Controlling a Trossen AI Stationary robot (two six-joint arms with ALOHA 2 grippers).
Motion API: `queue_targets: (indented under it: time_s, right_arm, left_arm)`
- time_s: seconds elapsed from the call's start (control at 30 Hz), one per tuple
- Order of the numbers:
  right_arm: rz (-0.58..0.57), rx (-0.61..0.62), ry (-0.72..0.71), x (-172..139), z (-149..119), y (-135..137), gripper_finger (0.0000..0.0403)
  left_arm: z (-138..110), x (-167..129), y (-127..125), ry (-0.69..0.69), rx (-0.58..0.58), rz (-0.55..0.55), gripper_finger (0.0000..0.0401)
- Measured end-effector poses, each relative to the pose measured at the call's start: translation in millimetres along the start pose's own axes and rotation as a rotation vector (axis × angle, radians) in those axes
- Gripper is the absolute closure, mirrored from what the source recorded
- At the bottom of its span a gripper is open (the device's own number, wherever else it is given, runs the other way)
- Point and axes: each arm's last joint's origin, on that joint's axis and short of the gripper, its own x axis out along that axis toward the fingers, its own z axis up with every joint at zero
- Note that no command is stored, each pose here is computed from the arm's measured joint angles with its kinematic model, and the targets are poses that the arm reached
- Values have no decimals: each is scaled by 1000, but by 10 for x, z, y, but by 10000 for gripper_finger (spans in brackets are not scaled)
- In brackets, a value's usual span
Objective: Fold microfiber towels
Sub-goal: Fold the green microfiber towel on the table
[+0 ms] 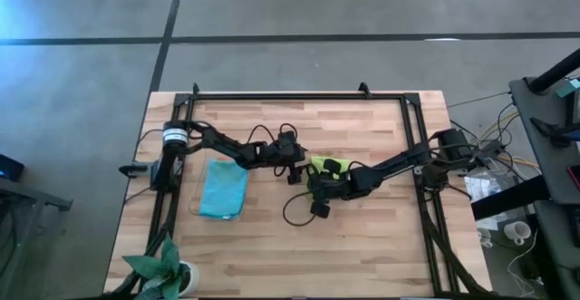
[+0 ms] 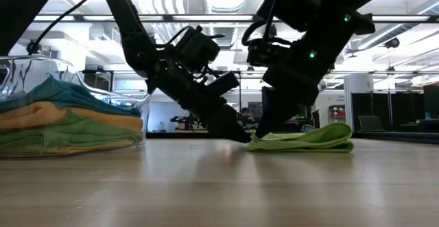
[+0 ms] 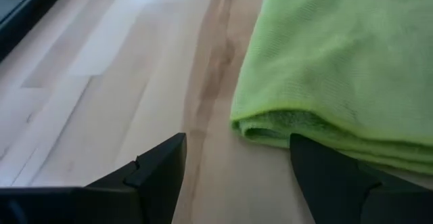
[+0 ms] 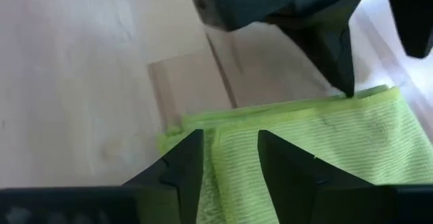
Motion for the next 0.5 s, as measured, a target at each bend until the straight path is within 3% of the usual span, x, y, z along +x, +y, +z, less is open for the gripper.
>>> queue_targets:
  time_s: [0.5]
  right_arm:
    - [-7, -11, 51, 191, -36, -98, 347]
  left_arm:
    - [14, 5, 13, -5, -53, 4, 154]
